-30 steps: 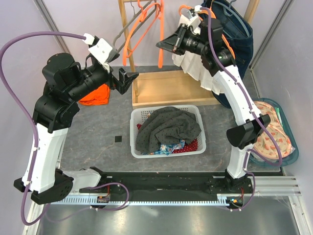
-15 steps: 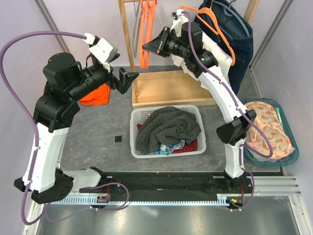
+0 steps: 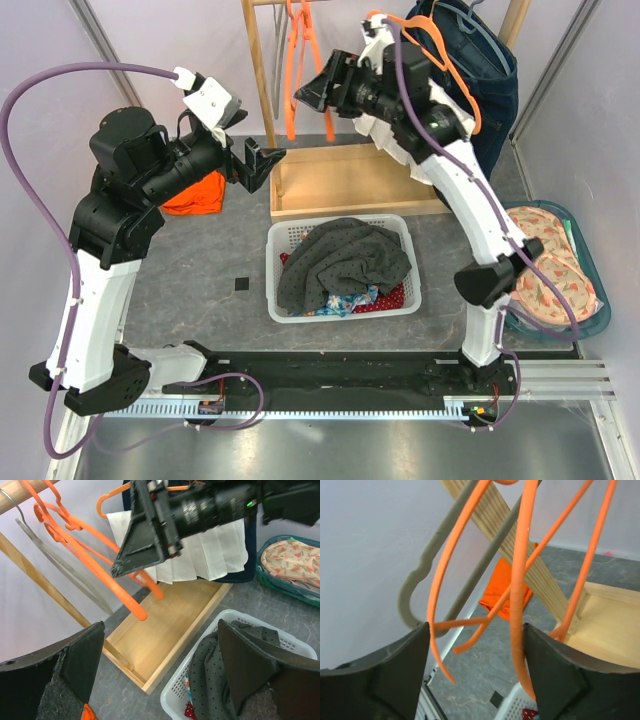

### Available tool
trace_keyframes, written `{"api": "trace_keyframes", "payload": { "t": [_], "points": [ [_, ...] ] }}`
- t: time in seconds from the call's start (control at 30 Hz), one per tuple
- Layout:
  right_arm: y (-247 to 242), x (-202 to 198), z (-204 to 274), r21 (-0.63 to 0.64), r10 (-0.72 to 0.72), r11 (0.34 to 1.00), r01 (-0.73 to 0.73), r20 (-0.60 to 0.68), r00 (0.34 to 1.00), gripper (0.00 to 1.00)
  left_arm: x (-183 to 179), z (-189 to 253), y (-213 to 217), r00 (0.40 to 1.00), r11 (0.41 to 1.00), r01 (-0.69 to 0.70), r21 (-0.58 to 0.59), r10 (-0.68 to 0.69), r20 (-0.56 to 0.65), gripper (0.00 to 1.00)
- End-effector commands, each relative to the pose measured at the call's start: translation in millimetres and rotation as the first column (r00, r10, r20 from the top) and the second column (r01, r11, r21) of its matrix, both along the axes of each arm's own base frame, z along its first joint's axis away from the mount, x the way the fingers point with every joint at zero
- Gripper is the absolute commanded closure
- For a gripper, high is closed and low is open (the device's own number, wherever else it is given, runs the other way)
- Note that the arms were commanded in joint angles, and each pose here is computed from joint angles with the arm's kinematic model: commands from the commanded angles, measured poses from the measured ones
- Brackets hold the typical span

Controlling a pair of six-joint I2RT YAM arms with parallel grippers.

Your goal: Remove the skirt from the hanger

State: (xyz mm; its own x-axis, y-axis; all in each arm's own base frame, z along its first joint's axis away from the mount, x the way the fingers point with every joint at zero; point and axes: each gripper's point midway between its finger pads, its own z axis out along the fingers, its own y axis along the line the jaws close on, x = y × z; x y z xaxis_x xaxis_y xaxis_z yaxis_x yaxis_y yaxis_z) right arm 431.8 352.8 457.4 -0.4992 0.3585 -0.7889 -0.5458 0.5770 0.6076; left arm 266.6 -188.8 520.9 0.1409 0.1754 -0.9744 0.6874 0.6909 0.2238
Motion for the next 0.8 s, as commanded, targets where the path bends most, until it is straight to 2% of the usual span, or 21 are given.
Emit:
{"api": "trace_keyframes", "payload": {
  "t": [0.0, 0.03, 0.1, 0.2, 0.23, 0.37, 0.47, 0.57, 0.77],
  "points": [
    [-57.5, -38.9, 22.5, -0.119, -0.089, 0.988, 0.097, 0.070, 0.994, 0.16, -5.1, 4.7, -1.0, 1.000, 0.999, 0.017, -0.029, -0.017, -0.002, 0.00],
    [-72.3, -51.1, 34.5, -0.127, -0.101, 0.985, 0.115, 0.114, 0.988, 0.14, -6.5, 5.8, -0.3, 1.000, 0.999, 0.017, -0.031, -0.017, 0.000, 0.00],
    [-91.5, -54.1, 23.6, -0.182, -0.132, 0.972, 0.151, 0.112, 0.985, 0.14, -7.8, 6.4, 0.1, 1.000, 0.999, 0.017, -0.032, -0.017, 0.001, 0.00],
    [-134.1, -61.2, 44.0, -0.247, -0.201, 0.935, 0.253, 0.216, 0.955, 0.15, -8.8, 6.9, -0.5, 1.000, 0.999, 0.023, -0.037, -0.023, -0.002, 0.00],
    [-156.9, -61.3, 56.6, -0.249, -0.291, 0.900, 0.357, 0.264, 0.919, 0.16, -10.0, 6.9, -1.7, 0.999, 0.999, 0.032, -0.038, -0.032, -0.003, 0.00],
    [-204.0, -47.1, 65.8, -0.320, -0.409, 0.788, 0.526, 0.367, 0.835, 0.16, -12.1, 8.0, -3.2, 0.999, 0.998, 0.042, -0.046, -0.043, -0.009, 0.00],
    [-222.3, -26.0, 50.8, -0.387, -0.470, 0.693, 0.608, 0.396, 0.789, 0.22, -13.1, 7.6, -2.7, 0.999, 0.998, 0.044, -0.041, -0.044, -0.006, 0.00],
    [-227.5, -11.2, 35.1, -0.431, -0.467, 0.651, 0.625, 0.421, 0.778, 0.27, -13.9, 4.5, -0.7, 0.999, 0.999, 0.038, -0.031, -0.038, -0.010, 0.00],
    [-251.1, 12.7, 28.1, -0.444, -0.492, 0.552, 0.706, 0.510, 0.706, 0.24, -11.6, -2.6, -1.6, 0.999, 0.999, 0.036, -0.020, -0.037, -0.030, 0.00]
  ]
}}
